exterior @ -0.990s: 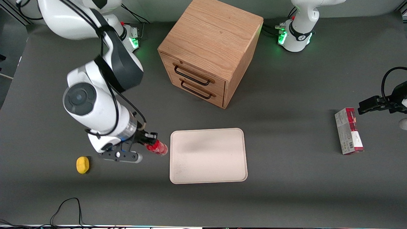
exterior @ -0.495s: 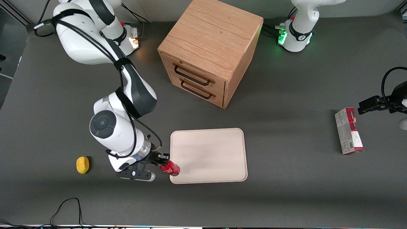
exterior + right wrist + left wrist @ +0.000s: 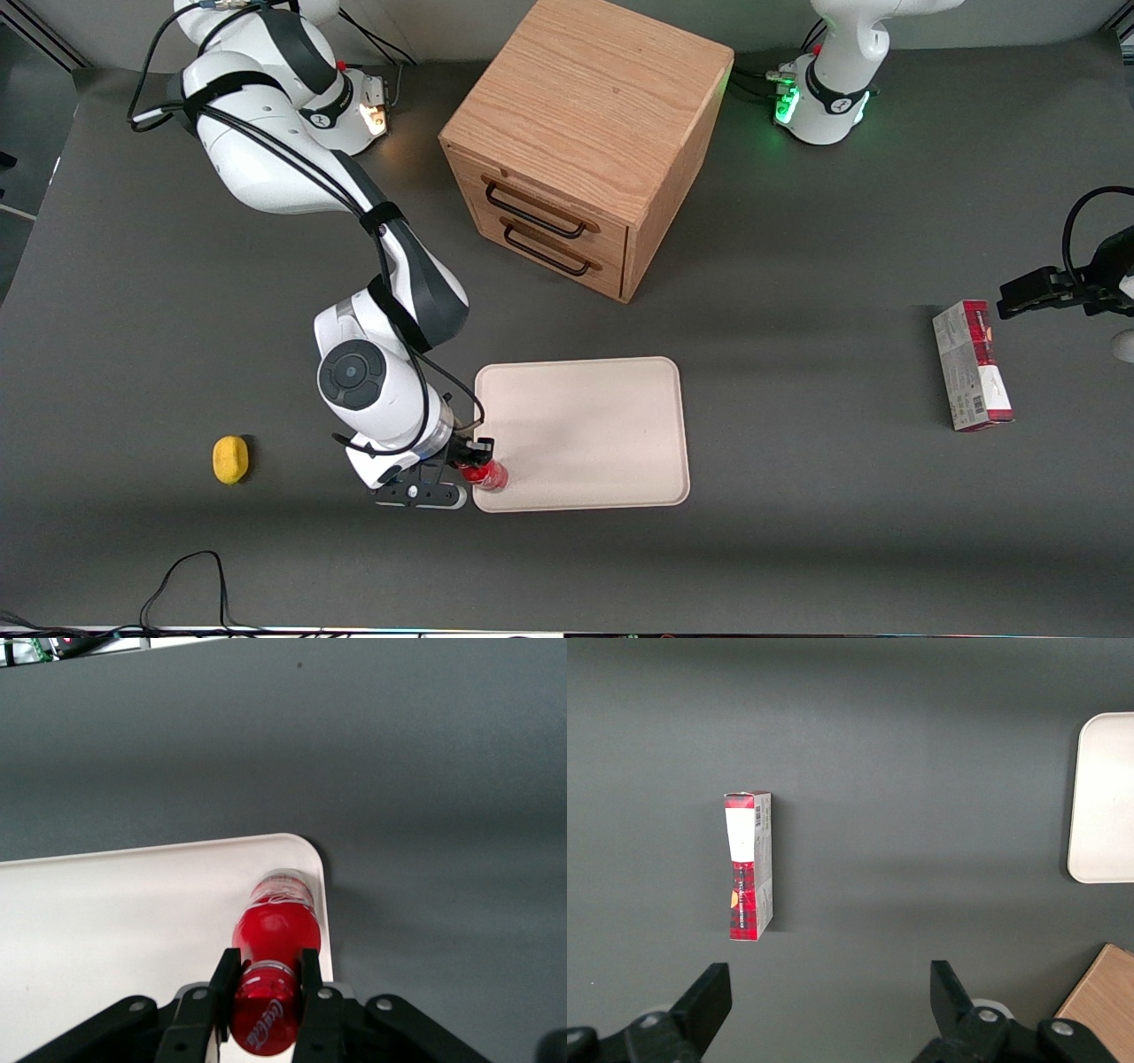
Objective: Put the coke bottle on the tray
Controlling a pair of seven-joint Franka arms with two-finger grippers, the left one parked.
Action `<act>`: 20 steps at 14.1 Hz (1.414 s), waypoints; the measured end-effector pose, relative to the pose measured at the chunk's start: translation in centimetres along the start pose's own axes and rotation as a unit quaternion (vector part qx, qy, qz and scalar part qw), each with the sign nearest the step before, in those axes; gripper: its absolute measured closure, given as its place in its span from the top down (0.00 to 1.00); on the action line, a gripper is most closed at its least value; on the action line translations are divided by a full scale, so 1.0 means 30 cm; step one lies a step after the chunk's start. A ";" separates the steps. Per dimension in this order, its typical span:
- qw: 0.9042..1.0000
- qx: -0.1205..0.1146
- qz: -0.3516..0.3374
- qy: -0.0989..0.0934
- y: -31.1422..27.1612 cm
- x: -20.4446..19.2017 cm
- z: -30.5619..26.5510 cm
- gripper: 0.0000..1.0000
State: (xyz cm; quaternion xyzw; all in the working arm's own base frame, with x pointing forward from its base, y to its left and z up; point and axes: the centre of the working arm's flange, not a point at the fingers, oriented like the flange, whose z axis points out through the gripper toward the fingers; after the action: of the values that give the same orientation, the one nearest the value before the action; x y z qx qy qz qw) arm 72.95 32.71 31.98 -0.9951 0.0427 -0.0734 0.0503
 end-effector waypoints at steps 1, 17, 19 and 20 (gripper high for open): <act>1.000 0.000 0.000 0.000 0.000 0.000 0.001 0.35; 1.000 -0.004 -0.004 -0.021 -0.005 -0.059 -0.507 1.00; 0.999 -0.025 -0.013 -0.032 0.076 -0.101 -0.572 1.00; 0.999 -0.031 -0.017 -0.041 0.141 -0.121 -0.601 1.00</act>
State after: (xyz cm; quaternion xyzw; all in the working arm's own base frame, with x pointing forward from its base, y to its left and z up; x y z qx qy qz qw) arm 66.33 27.16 48.75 -0.9989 0.0263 -0.0324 0.0195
